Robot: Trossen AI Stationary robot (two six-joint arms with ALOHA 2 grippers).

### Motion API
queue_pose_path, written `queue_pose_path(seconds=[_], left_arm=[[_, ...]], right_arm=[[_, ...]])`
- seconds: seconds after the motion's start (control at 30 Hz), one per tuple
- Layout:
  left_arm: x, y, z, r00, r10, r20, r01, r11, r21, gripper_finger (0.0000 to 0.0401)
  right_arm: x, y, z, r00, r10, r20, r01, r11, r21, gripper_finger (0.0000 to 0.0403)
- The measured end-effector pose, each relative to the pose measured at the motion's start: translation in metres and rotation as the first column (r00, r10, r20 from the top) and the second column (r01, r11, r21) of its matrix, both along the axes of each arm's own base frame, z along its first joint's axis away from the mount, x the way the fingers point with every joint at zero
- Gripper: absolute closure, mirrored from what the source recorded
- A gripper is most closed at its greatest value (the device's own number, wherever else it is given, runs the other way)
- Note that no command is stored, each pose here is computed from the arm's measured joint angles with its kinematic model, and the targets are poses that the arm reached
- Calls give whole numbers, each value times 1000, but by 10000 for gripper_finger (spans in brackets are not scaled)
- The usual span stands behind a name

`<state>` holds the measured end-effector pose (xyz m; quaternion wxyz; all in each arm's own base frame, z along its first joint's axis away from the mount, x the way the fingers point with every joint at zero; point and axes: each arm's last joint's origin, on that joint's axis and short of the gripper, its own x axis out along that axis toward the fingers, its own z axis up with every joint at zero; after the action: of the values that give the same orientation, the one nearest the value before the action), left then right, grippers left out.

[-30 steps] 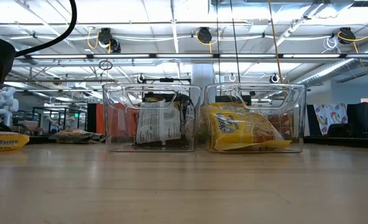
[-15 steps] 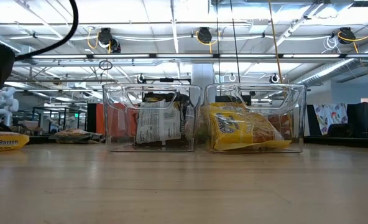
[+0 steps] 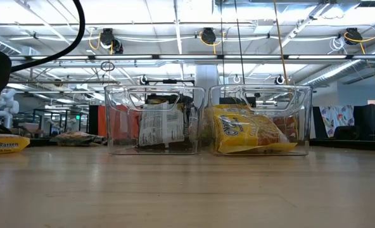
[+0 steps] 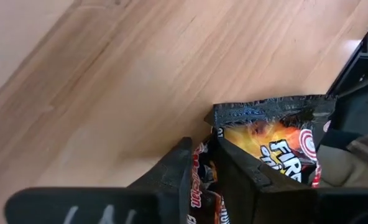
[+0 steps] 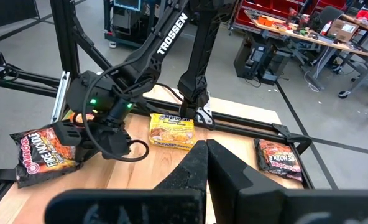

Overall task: Sort Maruchan noodles
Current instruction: Put the black noodle pack into the left transparent bin

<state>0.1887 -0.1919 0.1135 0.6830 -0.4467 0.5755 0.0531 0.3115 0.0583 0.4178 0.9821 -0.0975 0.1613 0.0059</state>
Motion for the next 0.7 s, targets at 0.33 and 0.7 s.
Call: queue_pose_path(seconds=[0.33,0.7], left_arm=[[0,4,-2,999,42,-14,-41,998,39,397],[9,23,29,975,150,166,-159,986,46,399]], right_arm=[[0,0,0,1000,4,0,-4,1000,-14,403],[-5,-2,6,1000,10,24,-8,998,-70,403]])
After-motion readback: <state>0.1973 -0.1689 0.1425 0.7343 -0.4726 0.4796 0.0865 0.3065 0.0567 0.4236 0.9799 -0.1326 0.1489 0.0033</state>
